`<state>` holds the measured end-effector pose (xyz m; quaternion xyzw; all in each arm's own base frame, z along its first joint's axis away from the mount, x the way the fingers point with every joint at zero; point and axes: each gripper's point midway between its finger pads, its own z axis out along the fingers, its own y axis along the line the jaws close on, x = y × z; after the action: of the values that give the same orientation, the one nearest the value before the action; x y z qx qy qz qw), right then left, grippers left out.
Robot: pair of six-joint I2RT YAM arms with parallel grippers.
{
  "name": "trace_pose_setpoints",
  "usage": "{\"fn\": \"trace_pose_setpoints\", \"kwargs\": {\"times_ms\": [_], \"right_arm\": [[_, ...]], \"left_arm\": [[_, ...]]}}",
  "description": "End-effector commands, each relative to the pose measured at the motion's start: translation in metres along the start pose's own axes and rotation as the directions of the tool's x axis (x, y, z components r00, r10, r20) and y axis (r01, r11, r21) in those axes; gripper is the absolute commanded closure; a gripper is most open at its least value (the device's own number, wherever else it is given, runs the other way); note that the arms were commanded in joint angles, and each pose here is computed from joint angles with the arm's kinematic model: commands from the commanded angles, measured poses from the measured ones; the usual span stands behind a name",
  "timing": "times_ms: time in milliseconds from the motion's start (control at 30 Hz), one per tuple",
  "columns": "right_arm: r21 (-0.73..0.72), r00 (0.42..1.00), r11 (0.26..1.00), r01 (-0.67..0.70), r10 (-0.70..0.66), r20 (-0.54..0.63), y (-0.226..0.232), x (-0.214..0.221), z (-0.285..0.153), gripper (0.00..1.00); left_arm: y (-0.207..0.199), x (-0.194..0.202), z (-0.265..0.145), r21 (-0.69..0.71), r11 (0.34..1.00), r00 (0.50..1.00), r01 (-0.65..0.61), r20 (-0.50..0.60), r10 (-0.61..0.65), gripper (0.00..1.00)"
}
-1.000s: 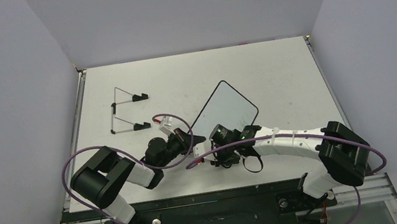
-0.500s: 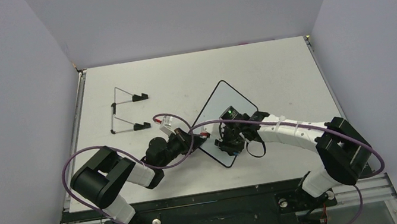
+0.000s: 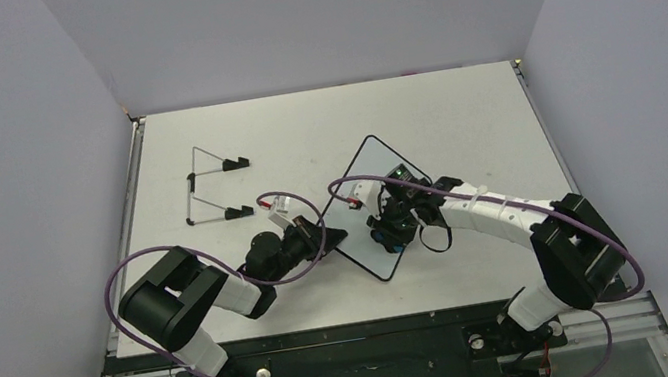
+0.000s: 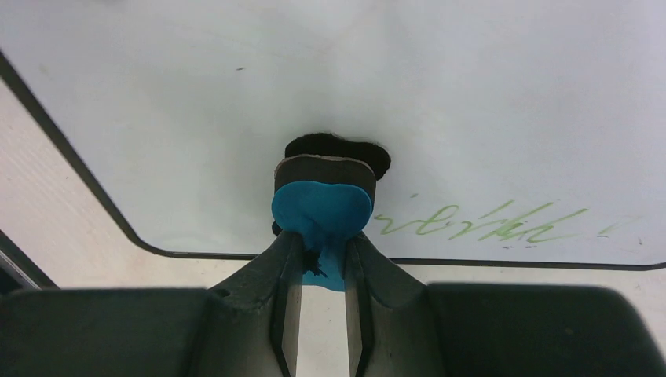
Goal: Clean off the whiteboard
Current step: Erase the whiteboard at the center of the board.
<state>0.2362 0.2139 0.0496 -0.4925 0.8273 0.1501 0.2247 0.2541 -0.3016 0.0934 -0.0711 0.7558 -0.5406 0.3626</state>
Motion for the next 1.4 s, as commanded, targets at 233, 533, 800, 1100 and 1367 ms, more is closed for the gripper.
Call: {"fn": "trace_pose_setpoints", "kwargs": {"times_ms": [233, 533, 800, 1100, 1367], "right_arm": [[-0.188, 0.986, 0.969, 0.163, -0.154, 0.06, 0.053, -0.015, 0.0, 1.0], [0.026, 0.983, 0.999, -0.019, 0.014, 0.183, -0.015, -0.028, -0.029, 1.0], [-0.177, 0.984, 0.973, 0.146, -0.125, 0.126, 0.036, -0.015, -0.021, 1.0], [-0.156, 0.992, 0.981, 0.112, -0.101, 0.074, 0.036, -0.018, -0.014, 1.0], [0.015, 0.995, 0.996, -0.093, 0.093, 0.023, -0.023, 0.002, -0.012, 1.0]], "left_arm": [[-0.054, -0.017, -0.008, 0.188, 0.981, 0.996, 0.045, 0.064, -0.058, 1.0], [-0.058, -0.02, -0.008, 0.192, 0.979, 0.994, 0.068, 0.067, -0.082, 1.0], [-0.057, -0.021, -0.008, 0.175, 0.982, 0.993, 0.074, 0.08, -0.089, 1.0], [-0.057, -0.024, -0.01, 0.17, 0.985, 0.994, 0.037, 0.094, -0.053, 1.0], [-0.058, -0.026, -0.008, 0.168, 0.985, 0.993, 0.033, 0.102, -0.051, 1.0]]}}
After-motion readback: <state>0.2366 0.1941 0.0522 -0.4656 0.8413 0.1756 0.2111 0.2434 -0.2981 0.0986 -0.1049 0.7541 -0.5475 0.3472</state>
